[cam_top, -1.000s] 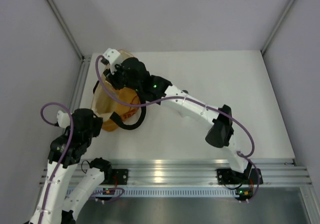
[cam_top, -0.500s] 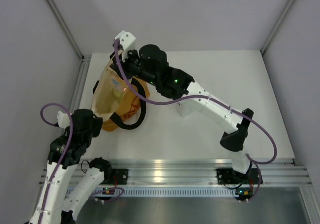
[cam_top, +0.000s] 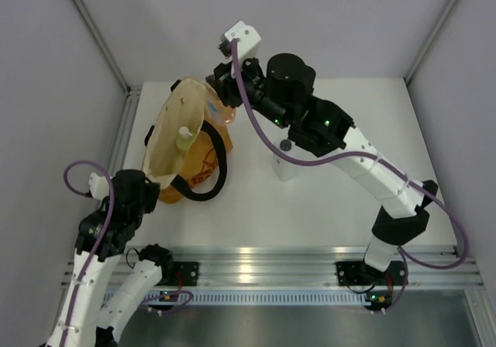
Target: Take the personal care products out of the canvas bag
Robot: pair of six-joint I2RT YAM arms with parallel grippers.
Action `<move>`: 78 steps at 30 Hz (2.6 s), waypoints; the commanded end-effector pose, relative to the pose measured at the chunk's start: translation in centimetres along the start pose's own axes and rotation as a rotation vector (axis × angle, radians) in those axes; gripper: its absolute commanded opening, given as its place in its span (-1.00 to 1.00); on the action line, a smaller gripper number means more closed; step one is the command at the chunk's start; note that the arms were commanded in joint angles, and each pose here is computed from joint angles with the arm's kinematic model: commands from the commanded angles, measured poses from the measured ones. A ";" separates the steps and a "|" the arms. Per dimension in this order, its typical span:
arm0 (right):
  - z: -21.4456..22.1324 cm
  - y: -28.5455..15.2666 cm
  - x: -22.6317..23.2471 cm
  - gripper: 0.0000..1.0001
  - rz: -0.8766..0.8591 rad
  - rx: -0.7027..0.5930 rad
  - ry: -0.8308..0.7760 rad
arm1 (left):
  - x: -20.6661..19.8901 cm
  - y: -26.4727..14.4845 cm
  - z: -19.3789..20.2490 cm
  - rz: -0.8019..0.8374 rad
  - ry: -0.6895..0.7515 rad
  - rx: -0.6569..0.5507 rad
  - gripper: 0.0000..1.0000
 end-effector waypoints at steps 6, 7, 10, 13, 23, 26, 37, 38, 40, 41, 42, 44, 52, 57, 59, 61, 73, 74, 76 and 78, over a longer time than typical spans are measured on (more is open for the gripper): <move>-4.2 -7.4 -12.9 -1.00 0.355 -0.148 0.014 | -0.3 0.5 0.4 -0.008 -0.013 0.010 -1.00; -2.9 -7.5 -13.5 -1.00 0.373 -0.115 0.007 | -0.4 0.5 0.4 -0.006 -0.012 0.010 -1.00; -0.7 -9.2 -16.3 -1.00 0.445 -0.061 -0.005 | -0.4 0.6 0.4 -0.012 -0.011 0.012 -1.00; 2.1 -10.6 -18.2 -1.00 0.490 -0.001 -0.009 | -0.4 0.7 0.6 -0.016 -0.008 0.018 -1.00; 13.2 -15.1 -20.2 -1.00 0.620 -0.016 0.033 | -0.3 0.7 0.8 -0.018 -0.001 0.031 -1.00; 16.5 -15.1 -19.4 -1.00 0.613 -0.016 0.061 | -0.3 0.7 0.8 -0.017 -0.002 0.034 -1.00; 23.4 -14.5 -16.9 -1.00 0.566 -0.032 0.136 | -0.2 0.7 0.9 -0.018 0.003 0.040 -1.00; 23.6 -14.4 -16.8 -1.00 0.562 -0.038 0.155 | -0.3 0.7 0.8 -0.017 0.002 0.038 -1.00; 24.2 -14.2 -16.5 -1.00 0.551 -0.037 0.173 | -0.3 0.7 0.8 -0.017 0.004 0.036 -1.00; 24.4 -14.0 -16.4 -1.00 0.544 -0.039 0.188 | -0.4 0.6 0.8 -0.016 0.003 0.038 -1.00; 24.4 -14.0 -16.3 -1.00 0.541 -0.041 0.195 | -0.4 0.6 0.8 -0.015 0.004 0.039 -1.00; 24.9 -13.7 -16.0 -1.00 0.526 -0.035 0.205 | -0.4 0.7 0.9 -0.020 0.005 0.043 -1.00; 28.1 -13.4 -14.8 -1.00 0.470 0.045 0.197 | -0.5 0.8 1.1 -0.021 0.002 0.053 -1.00; 29.5 -13.5 -13.7 -0.96 0.440 0.104 0.177 | -0.5 0.8 1.1 -0.019 0.001 0.054 -1.00; 29.9 -13.6 -13.4 -0.88 0.432 0.116 0.177 | -0.5 0.8 1.2 -0.021 0.002 0.056 -1.00; 29.8 -13.6 -12.9 -0.80 0.404 0.119 0.168 | -0.4 0.8 1.2 -0.023 0.000 0.059 -1.00; 28.8 -13.2 -11.8 0.10 0.301 0.127 0.140 | -0.3 0.8 1.5 -0.024 -0.017 0.082 -1.00; 28.7 -13.3 -11.9 0.12 0.305 0.125 0.139 | -0.2 0.7 1.6 -0.024 -0.017 0.083 -1.00; 28.5 -13.3 -11.8 0.15 0.302 0.126 0.140 | -0.2 0.7 1.6 -0.024 -0.019 0.087 -1.00; 27.6 -13.3 -12.0 0.21 0.299 0.111 0.138 | -0.1 0.7 1.6 -0.021 -0.025 0.091 -1.00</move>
Point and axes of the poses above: each gripper's point midway between its finger pads, its own y axis out along the fingers, its own x axis along the line the jaws close on, z = x × y, the point moved 5 cm from there along -y, back along the fingers, and after that the axes turned 9 degrees about -y, right-handed, at the moved point
